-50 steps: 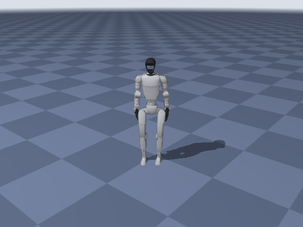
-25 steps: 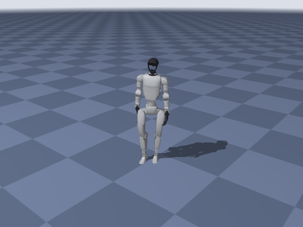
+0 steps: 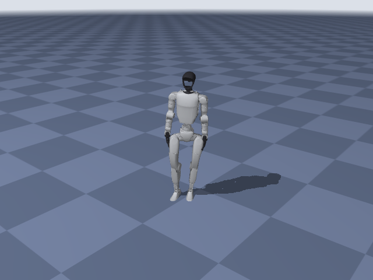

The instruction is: In place motions

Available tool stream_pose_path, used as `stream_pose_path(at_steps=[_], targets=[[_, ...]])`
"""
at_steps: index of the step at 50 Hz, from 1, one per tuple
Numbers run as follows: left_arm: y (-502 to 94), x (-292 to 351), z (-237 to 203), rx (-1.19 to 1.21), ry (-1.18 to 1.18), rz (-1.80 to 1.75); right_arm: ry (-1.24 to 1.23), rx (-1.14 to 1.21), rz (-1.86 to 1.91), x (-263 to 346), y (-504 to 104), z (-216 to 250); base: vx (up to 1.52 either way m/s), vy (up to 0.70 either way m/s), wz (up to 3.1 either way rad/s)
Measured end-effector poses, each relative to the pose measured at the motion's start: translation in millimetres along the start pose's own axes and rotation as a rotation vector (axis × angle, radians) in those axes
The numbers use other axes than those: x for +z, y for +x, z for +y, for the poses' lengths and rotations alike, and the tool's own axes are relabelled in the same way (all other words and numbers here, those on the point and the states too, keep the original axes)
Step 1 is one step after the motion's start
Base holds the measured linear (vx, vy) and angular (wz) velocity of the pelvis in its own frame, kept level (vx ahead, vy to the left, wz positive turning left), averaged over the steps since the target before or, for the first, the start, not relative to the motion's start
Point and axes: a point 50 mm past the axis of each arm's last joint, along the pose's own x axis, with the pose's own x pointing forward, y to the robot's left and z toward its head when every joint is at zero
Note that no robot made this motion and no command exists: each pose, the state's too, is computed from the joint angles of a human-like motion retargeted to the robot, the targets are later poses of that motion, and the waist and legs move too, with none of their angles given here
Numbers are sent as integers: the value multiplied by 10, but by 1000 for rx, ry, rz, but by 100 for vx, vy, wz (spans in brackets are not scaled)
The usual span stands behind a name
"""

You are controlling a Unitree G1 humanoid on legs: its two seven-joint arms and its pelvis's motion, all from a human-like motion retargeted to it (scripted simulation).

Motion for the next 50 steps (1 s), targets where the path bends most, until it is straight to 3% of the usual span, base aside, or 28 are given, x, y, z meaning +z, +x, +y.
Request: stream_pose_path(at_steps=[9,22,37,50], targets=[[-8,34,19,12,38,7,-108,-5,54,-137,8,2,8,-4,-11],[-5,202,-61,-12,104,-42,-57,-49,50,-144,-17,-113,-7,2,-51],[-39,-38,184,51,97,45,-129,-43,6,-22,-5,-61,-23,18,-174],[-69,293,226,77,42,-60,-53,-37,98,-242,-8,-61,-25,24,-127]])
